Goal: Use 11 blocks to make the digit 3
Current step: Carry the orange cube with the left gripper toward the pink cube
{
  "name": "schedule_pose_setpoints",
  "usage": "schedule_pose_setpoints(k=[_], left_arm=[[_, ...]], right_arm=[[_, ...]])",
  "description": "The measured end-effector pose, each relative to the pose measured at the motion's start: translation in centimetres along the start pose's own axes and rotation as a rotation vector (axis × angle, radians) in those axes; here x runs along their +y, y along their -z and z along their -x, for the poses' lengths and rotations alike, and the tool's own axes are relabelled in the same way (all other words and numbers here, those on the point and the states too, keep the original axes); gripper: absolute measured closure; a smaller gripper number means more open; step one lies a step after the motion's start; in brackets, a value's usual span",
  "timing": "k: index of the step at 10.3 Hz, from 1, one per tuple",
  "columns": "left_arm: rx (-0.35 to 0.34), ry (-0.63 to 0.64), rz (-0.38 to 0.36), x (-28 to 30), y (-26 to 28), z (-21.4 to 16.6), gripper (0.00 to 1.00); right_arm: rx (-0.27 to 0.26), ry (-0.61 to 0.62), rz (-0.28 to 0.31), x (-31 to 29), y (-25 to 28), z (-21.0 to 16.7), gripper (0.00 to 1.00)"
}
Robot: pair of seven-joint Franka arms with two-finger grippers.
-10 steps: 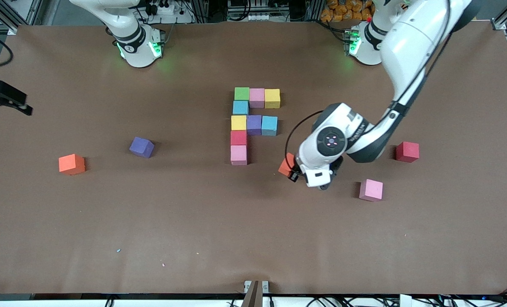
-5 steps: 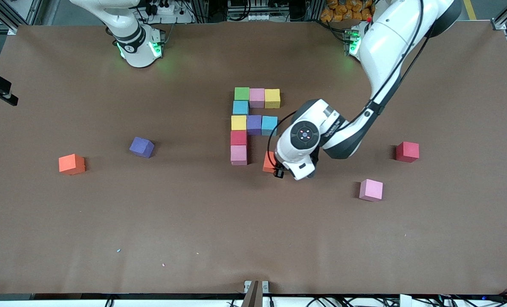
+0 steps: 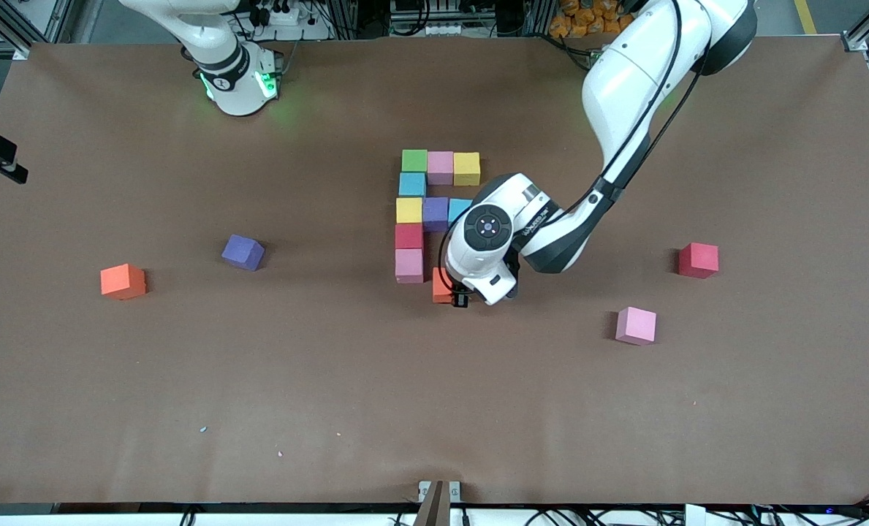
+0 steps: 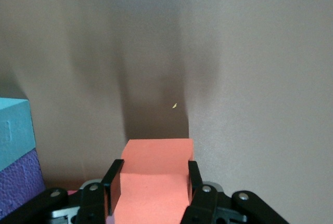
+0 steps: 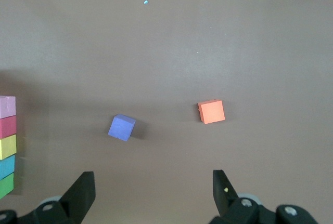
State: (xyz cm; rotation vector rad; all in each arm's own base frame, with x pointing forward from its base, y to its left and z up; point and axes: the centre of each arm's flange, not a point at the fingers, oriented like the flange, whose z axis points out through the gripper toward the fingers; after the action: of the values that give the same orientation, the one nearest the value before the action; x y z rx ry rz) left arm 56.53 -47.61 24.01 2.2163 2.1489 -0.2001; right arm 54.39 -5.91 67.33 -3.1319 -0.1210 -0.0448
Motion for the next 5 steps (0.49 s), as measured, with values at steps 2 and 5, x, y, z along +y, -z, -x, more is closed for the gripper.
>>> schedule_pose_setpoints(k=[2,5], left_arm=[[0.0,-0.003,-0.001,-0.4,-0.1,0.5,0.47],[0.005,-0.012,-0.008,-1.6,-0.5,1.8,0.47]], right_arm=[[0.008,-0.003,0.002,0.2,0.4,0.0,0.0],[0.019,-0.018,0.004,0.9,0.9,0.2,0.0]])
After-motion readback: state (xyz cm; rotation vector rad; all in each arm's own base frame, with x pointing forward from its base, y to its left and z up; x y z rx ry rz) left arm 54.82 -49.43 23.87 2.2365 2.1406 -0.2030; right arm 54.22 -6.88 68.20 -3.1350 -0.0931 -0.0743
